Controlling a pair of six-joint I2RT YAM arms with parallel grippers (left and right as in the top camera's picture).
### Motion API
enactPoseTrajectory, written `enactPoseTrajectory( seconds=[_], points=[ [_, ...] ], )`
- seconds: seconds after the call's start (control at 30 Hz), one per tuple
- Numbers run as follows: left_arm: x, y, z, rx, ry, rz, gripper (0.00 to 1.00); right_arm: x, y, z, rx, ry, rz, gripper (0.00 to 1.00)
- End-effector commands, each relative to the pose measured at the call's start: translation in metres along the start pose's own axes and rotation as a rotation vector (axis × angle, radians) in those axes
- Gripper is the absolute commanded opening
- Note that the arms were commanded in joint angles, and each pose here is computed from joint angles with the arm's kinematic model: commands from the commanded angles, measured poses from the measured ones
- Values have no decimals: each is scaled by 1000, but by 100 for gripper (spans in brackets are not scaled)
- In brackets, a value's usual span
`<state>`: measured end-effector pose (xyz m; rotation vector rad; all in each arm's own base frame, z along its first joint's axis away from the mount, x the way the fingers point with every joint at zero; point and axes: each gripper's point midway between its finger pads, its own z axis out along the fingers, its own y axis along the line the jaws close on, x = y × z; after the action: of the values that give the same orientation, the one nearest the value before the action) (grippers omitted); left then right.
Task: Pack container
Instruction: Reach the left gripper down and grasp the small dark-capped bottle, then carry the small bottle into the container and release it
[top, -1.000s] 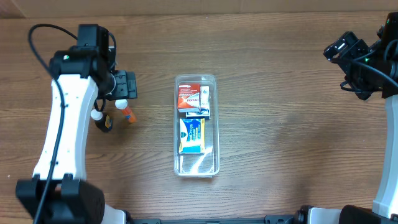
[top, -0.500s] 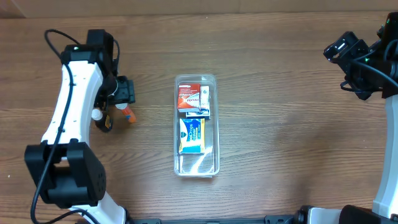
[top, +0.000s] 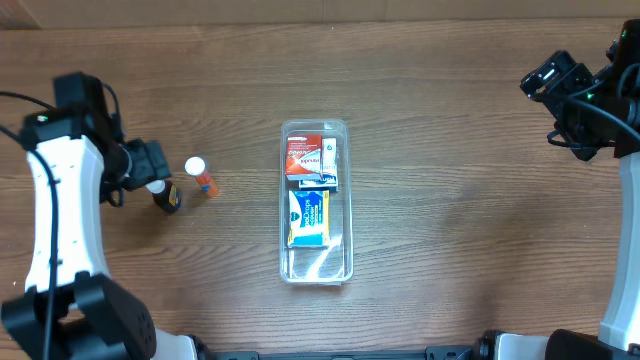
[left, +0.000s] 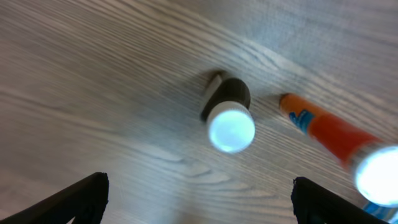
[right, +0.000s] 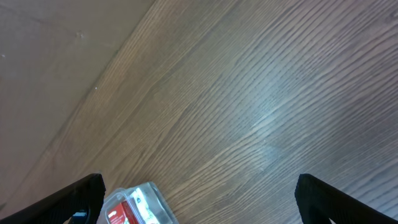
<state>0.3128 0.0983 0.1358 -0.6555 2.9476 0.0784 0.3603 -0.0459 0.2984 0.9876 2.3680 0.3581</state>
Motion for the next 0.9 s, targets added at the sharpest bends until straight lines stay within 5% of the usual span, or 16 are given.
enactPoseTrajectory(
  seconds=[0.0,0.1,0.47,0.57,0.73,0.87],
  points=[
    [4,-9,26,44,34,45,92,-3,2,-4,-12,-13,-1,100],
    [-6,-10,31,44,6,58,73,-3,2,-4,-11,-13,-1,100],
    [-6,-25,61,122,66,186,68,-3,2,-4,-11,-13,-1,100],
    [-6,-25,65,119,76,186,46,-3,2,-4,-12,-13,-1,100],
    [-8,-25,49,118,85,181,24,-3,2,-4,-12,-13,-1,100],
    [-17,-24,-7,119,61,170,17,-3,2,-4,-12,-13,-1,100]
  ],
)
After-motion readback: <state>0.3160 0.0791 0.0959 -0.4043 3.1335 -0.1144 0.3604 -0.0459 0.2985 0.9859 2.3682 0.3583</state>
